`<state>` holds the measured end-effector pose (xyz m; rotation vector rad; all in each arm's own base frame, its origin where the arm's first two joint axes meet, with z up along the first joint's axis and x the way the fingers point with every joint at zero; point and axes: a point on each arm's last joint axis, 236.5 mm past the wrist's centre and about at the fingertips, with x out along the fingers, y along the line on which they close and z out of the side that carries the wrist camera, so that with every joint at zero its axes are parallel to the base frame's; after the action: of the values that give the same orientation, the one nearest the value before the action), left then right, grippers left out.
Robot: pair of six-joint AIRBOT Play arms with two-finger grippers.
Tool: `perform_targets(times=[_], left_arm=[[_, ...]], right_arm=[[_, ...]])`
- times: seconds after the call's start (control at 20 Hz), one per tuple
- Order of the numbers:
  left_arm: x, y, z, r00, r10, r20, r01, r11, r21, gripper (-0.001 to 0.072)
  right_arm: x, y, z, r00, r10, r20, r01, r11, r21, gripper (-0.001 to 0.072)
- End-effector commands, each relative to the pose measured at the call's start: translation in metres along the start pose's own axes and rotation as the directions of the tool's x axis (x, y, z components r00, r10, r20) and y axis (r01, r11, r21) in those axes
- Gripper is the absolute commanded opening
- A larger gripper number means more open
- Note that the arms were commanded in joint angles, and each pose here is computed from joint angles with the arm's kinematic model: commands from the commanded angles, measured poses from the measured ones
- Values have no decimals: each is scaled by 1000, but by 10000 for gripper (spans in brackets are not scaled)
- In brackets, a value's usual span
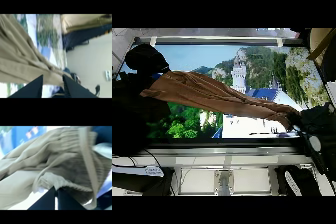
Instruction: Fold the clothes and pants, and hang the long-sleeved shirts on hangers.
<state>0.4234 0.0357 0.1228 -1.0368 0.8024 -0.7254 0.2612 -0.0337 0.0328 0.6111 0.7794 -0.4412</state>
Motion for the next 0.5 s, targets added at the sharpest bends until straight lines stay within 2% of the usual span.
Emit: perform_targets(times=[0.0,0.2,0.3,0.45], left_arm=[[4,12,-35,997,-36,-68,31,996,-83,203],[21,48,-84,999,-38,-38,28,973,-230,202],[26,62,-100,1000,1,6,1,965,-262,200],[23,70,-89,992,88,85,-67,973,-219,198]], right_arm=[[-11,-26,37,998,-63,22,65,988,-141,16],[-9,-39,83,995,-87,-43,76,975,-209,16],[-9,-59,98,989,-125,-77,110,978,-175,16],[-18,-86,83,975,-132,-178,94,973,-209,17]])
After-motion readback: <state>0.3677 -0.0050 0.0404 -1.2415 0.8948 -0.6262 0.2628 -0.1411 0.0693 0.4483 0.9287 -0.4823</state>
